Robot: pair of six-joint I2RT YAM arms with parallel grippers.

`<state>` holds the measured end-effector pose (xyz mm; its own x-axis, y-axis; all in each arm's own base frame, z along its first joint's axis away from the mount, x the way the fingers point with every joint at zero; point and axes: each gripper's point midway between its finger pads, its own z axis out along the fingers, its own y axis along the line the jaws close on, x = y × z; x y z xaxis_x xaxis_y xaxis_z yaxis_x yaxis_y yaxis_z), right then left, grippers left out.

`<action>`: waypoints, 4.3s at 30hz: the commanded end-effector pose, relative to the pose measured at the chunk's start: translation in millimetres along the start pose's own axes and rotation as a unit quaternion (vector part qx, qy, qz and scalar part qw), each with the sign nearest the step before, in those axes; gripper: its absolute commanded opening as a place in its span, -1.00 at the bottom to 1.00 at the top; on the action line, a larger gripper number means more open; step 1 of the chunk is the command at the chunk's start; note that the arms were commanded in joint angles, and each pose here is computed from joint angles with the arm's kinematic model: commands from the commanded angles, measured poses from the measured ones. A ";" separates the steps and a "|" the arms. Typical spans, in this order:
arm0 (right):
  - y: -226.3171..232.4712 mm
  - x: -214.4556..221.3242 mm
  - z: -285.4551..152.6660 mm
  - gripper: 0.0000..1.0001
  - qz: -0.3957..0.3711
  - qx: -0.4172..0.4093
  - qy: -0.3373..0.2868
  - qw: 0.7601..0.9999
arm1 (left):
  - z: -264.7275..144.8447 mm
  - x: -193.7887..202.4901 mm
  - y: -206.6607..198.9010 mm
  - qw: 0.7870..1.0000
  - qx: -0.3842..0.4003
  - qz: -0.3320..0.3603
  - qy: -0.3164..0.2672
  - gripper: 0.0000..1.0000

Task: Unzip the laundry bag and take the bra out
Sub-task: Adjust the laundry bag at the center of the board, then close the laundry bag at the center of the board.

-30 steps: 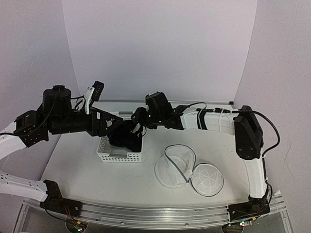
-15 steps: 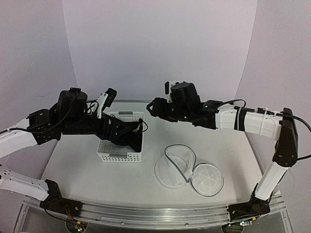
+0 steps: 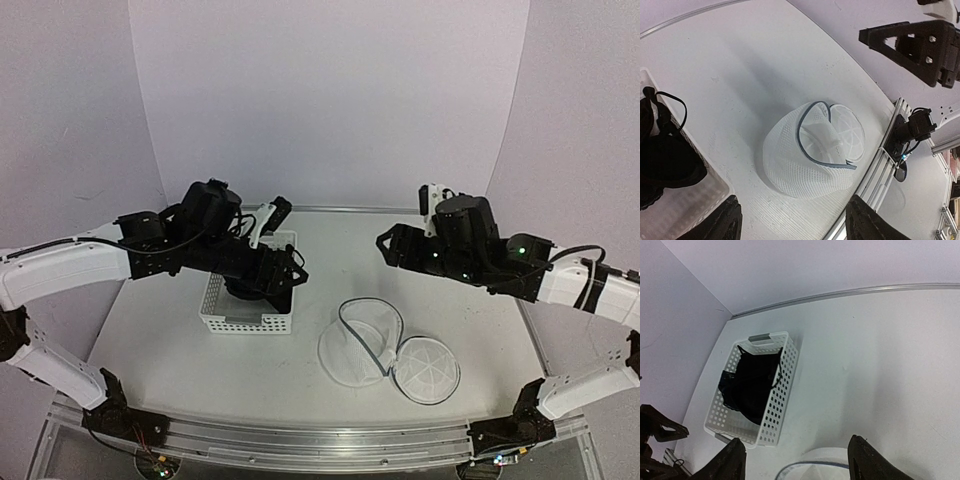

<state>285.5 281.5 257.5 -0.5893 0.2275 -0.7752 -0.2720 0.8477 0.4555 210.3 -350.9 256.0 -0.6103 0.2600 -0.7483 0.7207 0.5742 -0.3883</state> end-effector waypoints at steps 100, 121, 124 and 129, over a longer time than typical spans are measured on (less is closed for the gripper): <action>-187.0 246.8 -33.2 -0.36 0.341 0.146 0.185 0.910 | 133.7 21.2 36.2 0.991 -0.038 -0.068 0.112 -1.00; -165.3 219.2 -24.8 -1.00 0.338 0.095 0.155 0.924 | 135.4 22.1 35.4 0.990 -0.035 -0.068 0.115 -1.00; -154.5 200.4 -27.2 -1.00 0.335 0.067 0.132 0.930 | 135.5 21.1 33.8 0.991 -0.031 -0.067 0.115 -1.00; -141.9 176.4 -33.1 -1.00 0.307 0.051 0.117 0.943 | 138.0 23.0 29.9 0.990 -0.019 -0.069 0.122 -0.99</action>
<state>178.1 178.2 33.4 -0.7829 0.5959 -0.1789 0.3252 0.6370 0.6989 261.8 -425.7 128.1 -0.7816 0.3656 -0.5054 0.5940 0.6834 -0.4244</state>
